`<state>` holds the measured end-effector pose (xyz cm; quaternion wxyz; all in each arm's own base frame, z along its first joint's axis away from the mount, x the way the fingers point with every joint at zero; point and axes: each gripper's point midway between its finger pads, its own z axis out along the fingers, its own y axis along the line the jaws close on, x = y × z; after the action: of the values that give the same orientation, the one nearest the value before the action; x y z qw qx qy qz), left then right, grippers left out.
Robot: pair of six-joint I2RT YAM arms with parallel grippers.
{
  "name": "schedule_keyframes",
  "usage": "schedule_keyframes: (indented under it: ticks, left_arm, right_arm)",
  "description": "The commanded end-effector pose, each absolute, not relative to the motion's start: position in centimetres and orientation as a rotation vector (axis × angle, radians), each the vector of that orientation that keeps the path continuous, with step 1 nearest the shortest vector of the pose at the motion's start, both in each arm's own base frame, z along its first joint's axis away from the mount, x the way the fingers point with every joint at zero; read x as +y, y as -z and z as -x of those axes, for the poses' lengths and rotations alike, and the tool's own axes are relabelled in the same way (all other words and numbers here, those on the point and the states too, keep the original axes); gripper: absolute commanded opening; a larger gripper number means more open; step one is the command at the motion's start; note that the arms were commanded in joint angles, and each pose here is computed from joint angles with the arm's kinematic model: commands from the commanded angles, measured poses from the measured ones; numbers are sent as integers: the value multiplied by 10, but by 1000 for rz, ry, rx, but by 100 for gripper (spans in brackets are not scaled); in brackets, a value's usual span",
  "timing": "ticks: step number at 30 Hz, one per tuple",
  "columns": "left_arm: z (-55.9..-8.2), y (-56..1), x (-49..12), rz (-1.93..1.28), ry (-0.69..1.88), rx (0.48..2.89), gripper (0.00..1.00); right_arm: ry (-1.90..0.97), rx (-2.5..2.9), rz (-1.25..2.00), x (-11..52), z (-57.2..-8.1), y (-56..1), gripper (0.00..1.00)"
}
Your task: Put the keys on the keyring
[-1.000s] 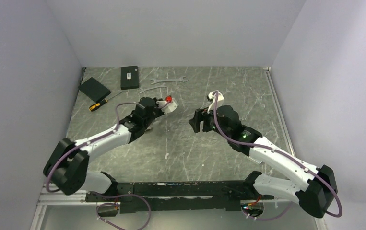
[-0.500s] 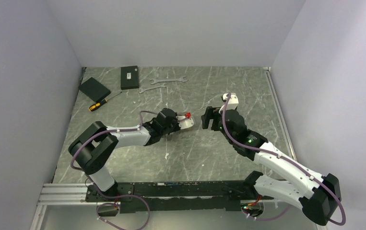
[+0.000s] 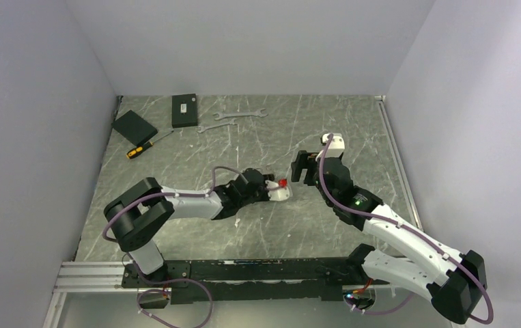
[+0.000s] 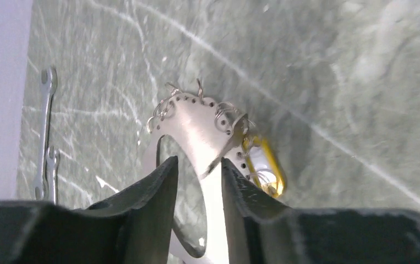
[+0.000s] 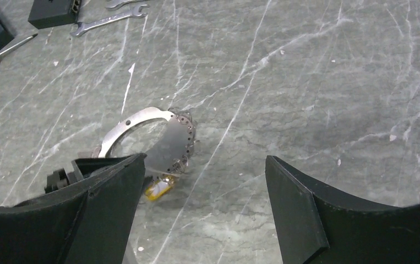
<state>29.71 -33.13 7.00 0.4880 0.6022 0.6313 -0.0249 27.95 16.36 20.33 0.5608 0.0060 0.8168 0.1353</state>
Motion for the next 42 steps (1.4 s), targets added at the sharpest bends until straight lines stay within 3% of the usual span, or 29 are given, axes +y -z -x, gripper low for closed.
schedule_keyframes:
  ticks: [1, 3, 12, 18, 22, 25, 31, 42]
  left_arm:
    - [-288, -91, -349, -1471, 17, 1375, 51]
    - [-287, -97, -347, -1459, -1, 1360, 56]
    - [-285, -159, -308, -1319, -95, 1360, 62]
    - [-303, -214, -221, -969, -327, 1493, 85]
    - [-293, -247, -184, -765, -298, 1518, 95]
    - [-285, -281, -158, -495, -228, 1543, 96]
    - [-275, -297, -144, -537, -244, 1578, 97]
    - [-280, -247, -140, -651, -332, 1622, 94]
  right_arm:
    - [-290, 1878, -69, 156, -286, -216, 85]
    - [-270, 1867, -80, 151, -287, -220, 86]
    - [-297, 1786, -153, 142, -287, -235, 89]
    - [-435, 1649, -136, 152, -284, -265, 94]
    - [-507, 1584, -137, 158, -283, -284, 100]
    - [-519, 1586, -110, 167, -287, -284, 100]
    - [-534, 1602, -75, 183, -296, -275, 100]
    - [-635, 1600, 25, 226, -313, -274, 100]
